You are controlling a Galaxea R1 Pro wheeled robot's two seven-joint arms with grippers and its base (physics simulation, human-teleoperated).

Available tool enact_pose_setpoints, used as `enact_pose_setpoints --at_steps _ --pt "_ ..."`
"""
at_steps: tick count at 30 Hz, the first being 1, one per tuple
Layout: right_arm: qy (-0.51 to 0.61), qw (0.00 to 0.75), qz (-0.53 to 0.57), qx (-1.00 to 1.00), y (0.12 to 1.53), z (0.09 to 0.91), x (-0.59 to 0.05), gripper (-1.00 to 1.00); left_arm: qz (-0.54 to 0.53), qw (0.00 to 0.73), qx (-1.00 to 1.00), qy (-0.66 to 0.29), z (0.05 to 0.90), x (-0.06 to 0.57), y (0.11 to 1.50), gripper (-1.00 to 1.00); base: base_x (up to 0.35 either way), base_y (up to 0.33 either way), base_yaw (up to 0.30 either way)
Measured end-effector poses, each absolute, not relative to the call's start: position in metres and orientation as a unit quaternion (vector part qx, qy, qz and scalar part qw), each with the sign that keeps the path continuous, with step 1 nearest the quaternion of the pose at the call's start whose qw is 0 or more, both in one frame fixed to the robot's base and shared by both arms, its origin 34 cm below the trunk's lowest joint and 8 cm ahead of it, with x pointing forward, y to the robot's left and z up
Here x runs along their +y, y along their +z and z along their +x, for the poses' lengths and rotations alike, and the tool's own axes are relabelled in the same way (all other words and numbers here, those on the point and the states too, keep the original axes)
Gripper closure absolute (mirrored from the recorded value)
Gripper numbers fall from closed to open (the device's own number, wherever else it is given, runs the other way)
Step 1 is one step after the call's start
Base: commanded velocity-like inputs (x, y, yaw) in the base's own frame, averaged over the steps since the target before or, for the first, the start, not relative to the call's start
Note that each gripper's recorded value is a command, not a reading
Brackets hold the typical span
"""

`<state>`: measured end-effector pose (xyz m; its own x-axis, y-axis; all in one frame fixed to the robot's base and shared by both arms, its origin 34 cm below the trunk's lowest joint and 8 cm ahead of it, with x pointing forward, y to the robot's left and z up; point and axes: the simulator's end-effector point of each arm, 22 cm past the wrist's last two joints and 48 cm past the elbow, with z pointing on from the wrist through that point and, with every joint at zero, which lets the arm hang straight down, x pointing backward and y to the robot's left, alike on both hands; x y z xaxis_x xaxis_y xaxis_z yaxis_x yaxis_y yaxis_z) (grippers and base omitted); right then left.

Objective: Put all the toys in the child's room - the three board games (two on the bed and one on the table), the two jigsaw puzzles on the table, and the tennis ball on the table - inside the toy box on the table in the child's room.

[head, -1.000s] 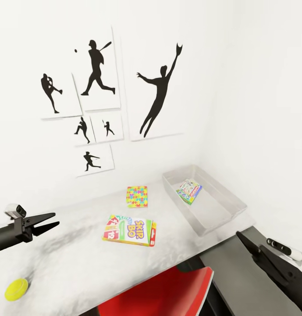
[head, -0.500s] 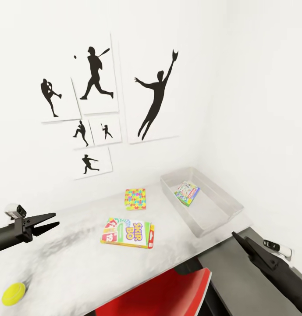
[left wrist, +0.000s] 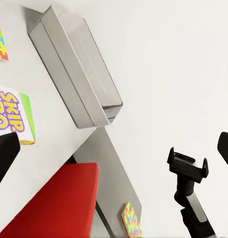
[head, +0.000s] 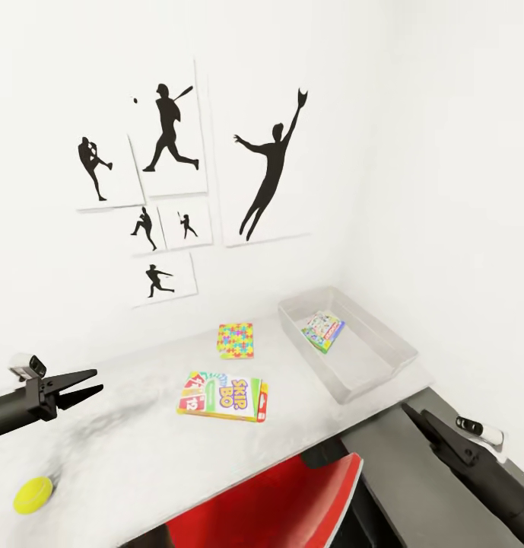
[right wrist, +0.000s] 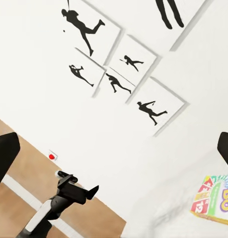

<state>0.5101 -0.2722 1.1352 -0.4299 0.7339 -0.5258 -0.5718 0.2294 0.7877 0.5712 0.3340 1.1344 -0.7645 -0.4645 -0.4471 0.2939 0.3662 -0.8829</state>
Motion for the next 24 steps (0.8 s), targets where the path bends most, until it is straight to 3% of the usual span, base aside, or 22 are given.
enact_pose_setpoints --at_steps 11,16,24 --pt "0.601 0.526 0.087 0.595 1.125 0.518 -0.275 -1.00 -0.056 0.340 0.752 -0.562 0.571 0.334 1.136 -1.00 -0.298 0.000 0.000" --pt "0.596 0.525 0.093 0.600 1.122 0.520 -0.276 -1.00 -0.056 0.340 0.752 -0.562 0.571 0.334 1.136 -1.00 -0.072 0.000 -0.109" --pt "0.596 0.524 0.094 0.601 1.121 0.520 -0.277 -1.00 -0.056 0.341 0.752 -0.562 0.571 0.335 1.137 -1.00 -0.025 0.022 -0.250"
